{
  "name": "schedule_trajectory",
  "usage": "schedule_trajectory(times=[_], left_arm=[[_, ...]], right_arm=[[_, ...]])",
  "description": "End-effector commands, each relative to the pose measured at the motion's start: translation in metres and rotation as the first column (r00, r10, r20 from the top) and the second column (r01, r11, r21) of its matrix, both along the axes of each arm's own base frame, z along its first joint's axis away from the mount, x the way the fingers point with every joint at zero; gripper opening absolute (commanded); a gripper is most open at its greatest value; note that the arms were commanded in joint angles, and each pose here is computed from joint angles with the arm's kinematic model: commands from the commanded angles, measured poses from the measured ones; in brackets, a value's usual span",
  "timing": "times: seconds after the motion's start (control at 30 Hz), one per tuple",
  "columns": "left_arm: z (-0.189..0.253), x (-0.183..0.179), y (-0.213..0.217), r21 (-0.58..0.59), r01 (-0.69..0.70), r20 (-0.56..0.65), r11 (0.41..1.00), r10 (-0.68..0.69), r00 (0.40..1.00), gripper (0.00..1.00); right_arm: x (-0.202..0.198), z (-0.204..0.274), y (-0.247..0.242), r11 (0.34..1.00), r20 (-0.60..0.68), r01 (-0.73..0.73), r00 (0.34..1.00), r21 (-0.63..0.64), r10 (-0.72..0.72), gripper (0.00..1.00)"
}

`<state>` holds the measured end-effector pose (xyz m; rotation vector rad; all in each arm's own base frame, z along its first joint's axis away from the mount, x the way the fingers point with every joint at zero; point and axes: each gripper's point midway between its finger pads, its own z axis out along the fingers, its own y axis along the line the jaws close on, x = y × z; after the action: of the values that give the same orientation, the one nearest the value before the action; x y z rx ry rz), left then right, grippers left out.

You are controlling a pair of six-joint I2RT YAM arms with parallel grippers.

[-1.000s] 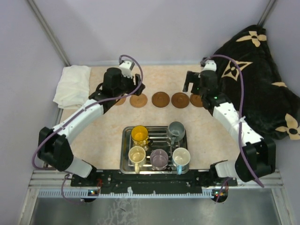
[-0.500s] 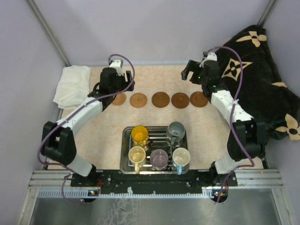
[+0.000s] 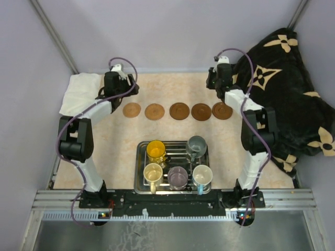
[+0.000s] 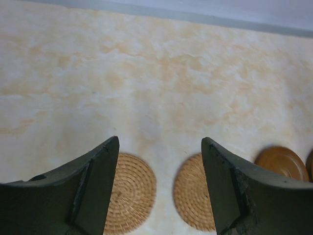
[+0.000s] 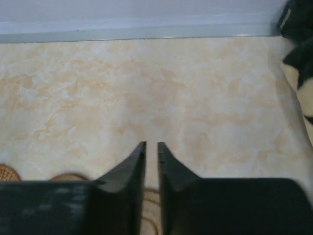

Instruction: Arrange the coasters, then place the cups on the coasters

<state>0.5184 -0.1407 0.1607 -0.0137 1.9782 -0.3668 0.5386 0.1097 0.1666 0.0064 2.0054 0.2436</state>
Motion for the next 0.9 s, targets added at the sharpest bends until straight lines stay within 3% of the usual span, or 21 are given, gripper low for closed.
schedule_trajectory(times=[0.0,0.07,0.3,0.5,0.63,0.87], left_arm=[[0.019,0.034,0.009,-0.086,-0.034,0.044,0.996,0.038,0.998,0.74],[0.009,0.047,0.011,-0.067,-0.053,0.008,0.996,0.054,0.999,0.74],[-0.005,0.067,0.007,-0.082,-0.085,-0.095,0.993,0.078,0.992,0.70],[0.001,0.070,-0.013,-0.078,0.050,-0.102,0.996,-0.057,0.993,0.69],[-0.007,0.056,-0.028,-0.111,0.146,-0.131,0.983,-0.160,0.978,0.65],[0.006,0.008,-0.032,-0.170,0.194,-0.088,0.966,-0.211,0.973,0.66]], right_arm=[[0.056,0.028,0.003,0.997,0.099,-0.027,0.995,0.069,0.021,0.06],[0.072,0.023,0.000,0.990,0.097,-0.038,0.995,0.138,0.025,0.00],[0.096,0.019,-0.007,0.984,0.082,-0.061,0.996,0.168,0.047,0.00],[0.090,0.004,-0.012,0.986,0.039,-0.052,0.998,0.156,0.046,0.00],[0.078,-0.003,0.008,0.981,0.009,-0.088,0.996,0.174,0.088,0.00],[0.035,0.014,0.030,0.992,-0.035,-0.117,0.992,0.050,0.119,0.03]])
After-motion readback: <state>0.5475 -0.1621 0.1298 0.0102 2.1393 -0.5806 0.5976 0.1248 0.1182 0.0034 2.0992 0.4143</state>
